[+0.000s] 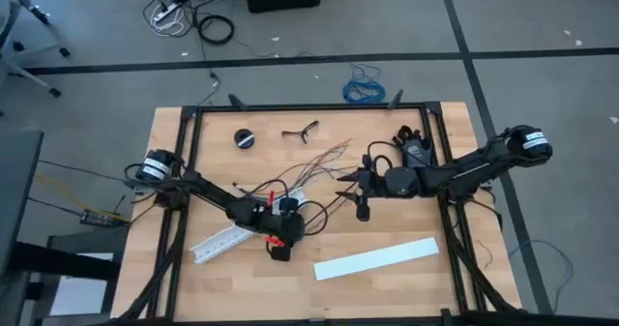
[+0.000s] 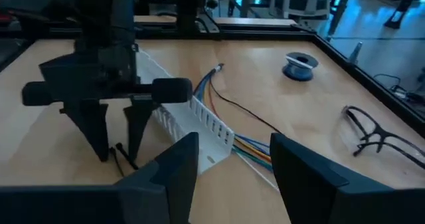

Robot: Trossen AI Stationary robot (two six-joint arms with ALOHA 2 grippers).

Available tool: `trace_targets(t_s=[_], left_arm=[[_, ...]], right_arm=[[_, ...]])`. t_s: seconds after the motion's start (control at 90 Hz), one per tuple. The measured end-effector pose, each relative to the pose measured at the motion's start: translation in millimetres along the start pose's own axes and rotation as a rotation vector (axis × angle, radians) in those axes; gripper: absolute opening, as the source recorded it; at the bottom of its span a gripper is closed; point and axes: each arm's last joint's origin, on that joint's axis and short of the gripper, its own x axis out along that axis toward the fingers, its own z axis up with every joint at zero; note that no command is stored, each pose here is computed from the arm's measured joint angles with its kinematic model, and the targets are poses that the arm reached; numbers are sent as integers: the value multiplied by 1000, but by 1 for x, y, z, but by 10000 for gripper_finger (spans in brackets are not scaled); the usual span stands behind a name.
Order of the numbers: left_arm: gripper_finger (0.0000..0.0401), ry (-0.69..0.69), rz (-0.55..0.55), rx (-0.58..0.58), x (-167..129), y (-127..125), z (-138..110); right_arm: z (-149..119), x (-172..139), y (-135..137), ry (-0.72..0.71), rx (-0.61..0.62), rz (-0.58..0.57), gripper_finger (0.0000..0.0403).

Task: Ziptie cables
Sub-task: Insert the black zip tie into the locking head

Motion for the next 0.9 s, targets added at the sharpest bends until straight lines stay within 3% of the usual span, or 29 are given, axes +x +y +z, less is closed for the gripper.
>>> trace_targets(t_s=[0.4, 0.6, 0.9], left_arm=[[10, 11, 49, 58, 0, 1, -2], [2, 20, 100, 90, -1, 3, 1], [0, 87, 176, 205, -14, -3, 25]], right_arm=[[1, 0, 0, -8, -5, 0, 181], [2, 0, 0, -21, -9, 1, 181], [2, 0, 0, -21, -10, 2, 181]])
